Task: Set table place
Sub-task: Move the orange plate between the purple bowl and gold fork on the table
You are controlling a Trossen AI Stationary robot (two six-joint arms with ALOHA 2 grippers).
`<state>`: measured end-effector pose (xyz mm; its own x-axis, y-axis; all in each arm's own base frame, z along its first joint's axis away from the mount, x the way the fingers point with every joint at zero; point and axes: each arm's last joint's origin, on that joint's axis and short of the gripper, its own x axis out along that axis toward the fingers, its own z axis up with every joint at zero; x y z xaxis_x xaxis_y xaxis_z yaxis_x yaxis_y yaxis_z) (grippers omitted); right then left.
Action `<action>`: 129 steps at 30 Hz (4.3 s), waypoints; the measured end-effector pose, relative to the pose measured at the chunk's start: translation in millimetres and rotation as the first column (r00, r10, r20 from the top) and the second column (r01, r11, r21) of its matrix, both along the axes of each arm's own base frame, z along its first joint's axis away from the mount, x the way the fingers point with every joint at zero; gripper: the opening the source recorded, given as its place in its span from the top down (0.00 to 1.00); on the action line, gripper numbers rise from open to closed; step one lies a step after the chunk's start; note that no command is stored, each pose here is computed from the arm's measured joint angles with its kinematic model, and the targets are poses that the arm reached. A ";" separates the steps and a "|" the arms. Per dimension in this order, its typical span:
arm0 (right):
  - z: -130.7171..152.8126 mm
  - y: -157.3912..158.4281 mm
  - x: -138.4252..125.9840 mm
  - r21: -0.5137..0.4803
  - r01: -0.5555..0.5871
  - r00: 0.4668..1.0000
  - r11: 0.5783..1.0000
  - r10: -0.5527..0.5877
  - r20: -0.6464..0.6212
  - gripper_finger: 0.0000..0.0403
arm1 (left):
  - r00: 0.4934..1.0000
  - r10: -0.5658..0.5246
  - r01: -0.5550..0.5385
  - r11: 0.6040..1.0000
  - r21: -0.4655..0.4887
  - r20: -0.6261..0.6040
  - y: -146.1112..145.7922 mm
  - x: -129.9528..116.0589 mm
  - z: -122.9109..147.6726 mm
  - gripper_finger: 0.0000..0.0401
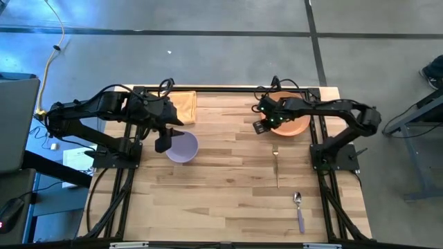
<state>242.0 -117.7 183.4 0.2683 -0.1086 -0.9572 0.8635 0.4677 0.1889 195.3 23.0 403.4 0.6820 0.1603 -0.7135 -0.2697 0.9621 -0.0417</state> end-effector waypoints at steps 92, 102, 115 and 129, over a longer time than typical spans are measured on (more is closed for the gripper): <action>42.7 139.4 99.8 -0.203 -0.965 -0.130 -0.163 0.977 -0.167 1.00 | 0.999 0.019 -0.019 1.000 -0.002 0.028 0.5 1.9 1.8 0.62; -4.2 155.0 118.8 -0.127 -0.960 -0.227 -0.251 0.957 -0.180 1.00 | 0.999 0.018 -0.018 1.000 -0.002 0.028 0.5 1.9 1.8 0.62; -6.4 159.0 121.7 -0.140 -0.962 -0.201 -0.233 0.957 -0.209 1.00 | 0.999 0.018 -0.018 1.000 -0.002 0.029 0.5 1.9 1.8 0.62; -6.2 158.9 123.0 -0.152 -0.961 -0.196 -0.231 0.957 -0.214 0.85 | 0.999 0.019 -0.019 1.000 -0.003 0.029 0.5 1.9 1.8 0.62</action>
